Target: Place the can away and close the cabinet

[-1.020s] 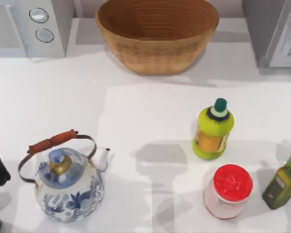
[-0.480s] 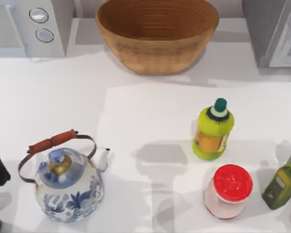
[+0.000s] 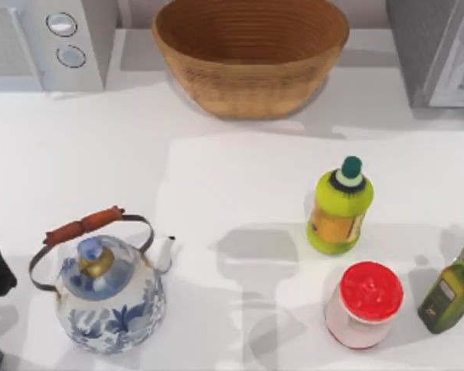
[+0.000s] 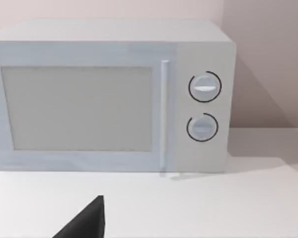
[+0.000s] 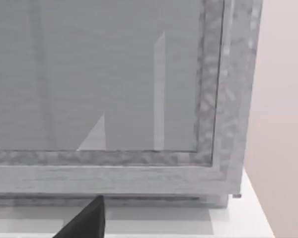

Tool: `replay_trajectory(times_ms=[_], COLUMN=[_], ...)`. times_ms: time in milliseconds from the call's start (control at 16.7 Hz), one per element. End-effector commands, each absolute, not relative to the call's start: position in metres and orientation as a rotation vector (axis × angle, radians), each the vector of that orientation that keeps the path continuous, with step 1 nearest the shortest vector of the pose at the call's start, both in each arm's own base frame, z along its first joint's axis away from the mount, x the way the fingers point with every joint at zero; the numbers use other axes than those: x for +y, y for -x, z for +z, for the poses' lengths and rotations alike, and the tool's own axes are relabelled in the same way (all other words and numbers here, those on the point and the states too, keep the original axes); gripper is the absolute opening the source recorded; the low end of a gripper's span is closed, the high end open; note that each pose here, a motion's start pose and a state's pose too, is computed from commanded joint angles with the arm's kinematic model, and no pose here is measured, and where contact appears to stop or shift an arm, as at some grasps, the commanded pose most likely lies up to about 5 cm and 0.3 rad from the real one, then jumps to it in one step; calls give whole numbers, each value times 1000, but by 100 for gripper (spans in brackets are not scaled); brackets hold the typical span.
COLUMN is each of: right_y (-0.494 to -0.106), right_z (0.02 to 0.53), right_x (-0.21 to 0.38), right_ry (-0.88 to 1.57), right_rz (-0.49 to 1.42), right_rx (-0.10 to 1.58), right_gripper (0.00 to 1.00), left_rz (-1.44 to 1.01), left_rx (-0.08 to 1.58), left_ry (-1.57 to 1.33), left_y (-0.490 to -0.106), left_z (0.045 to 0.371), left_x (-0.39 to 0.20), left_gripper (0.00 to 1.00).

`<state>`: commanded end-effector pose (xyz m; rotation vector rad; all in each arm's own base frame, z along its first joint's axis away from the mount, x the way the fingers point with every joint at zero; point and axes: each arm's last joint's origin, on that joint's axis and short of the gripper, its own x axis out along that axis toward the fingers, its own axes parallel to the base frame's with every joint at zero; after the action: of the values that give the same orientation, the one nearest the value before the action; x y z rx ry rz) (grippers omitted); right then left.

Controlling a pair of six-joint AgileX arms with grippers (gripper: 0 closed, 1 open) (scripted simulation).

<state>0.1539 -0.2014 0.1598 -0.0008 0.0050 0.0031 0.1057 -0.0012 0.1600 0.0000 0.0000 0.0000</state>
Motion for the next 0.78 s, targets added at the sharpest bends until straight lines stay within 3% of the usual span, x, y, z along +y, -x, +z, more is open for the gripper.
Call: replay_trajectory(times_ms=[420, 780], right_y=[-163, -186], right_z=[174, 254], right_x=[-217, -266], right_ry=[-12, -34], right_rz=[12, 4], right_rx=[13, 27], right_gripper=[100, 100], left_rz=[0, 0], left_rx=[0, 0], left_ry=[0, 0], left_y=[-106, -106], left_z=[160, 160], left_x=[-1, -1], left_gripper=[100, 100])
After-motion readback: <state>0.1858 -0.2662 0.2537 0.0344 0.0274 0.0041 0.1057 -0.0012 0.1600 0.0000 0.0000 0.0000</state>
